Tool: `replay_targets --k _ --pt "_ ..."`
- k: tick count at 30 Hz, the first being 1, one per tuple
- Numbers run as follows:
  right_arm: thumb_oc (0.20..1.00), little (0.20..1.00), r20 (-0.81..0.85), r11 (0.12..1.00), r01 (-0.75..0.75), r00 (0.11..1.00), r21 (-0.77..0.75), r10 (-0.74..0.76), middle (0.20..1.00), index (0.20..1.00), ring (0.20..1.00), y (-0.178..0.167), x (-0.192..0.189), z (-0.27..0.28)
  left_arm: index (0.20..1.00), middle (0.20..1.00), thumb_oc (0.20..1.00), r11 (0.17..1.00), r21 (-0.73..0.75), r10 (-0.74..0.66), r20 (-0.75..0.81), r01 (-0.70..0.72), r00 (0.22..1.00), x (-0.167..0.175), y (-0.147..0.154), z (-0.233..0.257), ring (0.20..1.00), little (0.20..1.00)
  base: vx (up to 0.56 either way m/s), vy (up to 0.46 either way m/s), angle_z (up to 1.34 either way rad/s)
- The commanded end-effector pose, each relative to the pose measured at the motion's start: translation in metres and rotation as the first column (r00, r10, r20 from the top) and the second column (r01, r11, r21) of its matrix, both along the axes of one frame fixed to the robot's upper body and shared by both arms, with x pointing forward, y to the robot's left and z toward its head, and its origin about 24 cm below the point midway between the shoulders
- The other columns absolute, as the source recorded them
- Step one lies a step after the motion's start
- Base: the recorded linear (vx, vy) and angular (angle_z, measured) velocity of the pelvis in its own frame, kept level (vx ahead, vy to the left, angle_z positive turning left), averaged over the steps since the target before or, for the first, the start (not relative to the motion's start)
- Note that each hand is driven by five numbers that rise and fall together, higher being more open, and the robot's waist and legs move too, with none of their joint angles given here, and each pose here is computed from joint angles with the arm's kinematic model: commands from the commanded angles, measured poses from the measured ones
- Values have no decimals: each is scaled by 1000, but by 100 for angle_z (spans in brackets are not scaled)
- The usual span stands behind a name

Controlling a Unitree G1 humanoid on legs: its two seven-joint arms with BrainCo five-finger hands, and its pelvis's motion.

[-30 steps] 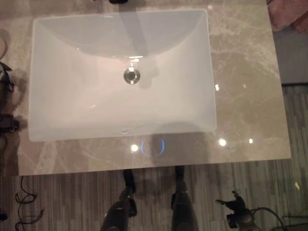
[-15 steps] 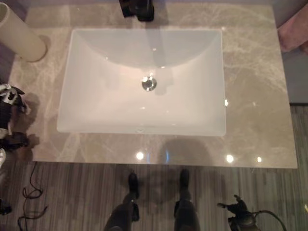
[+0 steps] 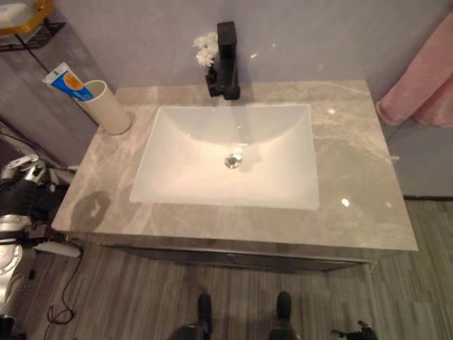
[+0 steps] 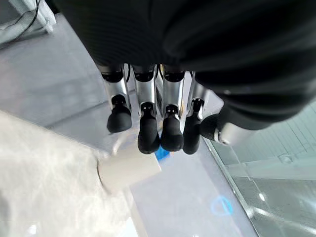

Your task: Put brush and paste in cup on sink, flatten towel.

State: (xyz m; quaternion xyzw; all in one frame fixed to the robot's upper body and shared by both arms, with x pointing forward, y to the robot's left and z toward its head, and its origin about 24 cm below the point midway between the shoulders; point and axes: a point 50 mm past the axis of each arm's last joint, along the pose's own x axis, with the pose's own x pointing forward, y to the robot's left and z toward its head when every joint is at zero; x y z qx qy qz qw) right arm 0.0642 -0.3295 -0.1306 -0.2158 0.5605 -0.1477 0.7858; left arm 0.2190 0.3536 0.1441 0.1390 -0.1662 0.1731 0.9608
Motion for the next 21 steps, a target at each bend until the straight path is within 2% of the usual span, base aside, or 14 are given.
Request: replay_targets --k 1,9,21 --pt "1000 1000 0 1000 -14 1000 -22 14 1000 1000 1000 -5 5 3 200 200 200 991 61 113 122 -121 986 -3 21 31 200 200 -16 -25 -4" --pt "1000 1000 -46 1000 17 999 -2 -18 1000 1000 1000 -1 -13 -2 200 200 200 984 91 144 100 -153 985 -3 24 30 200 200 4 -8 -5" --pt "1000 1000 -59 1000 9 998 19 -8 1000 1000 1000 6 -16 -6 200 200 200 937 142 313 64 -319 948 -13 54 34 200 200 -1 -1 -5"
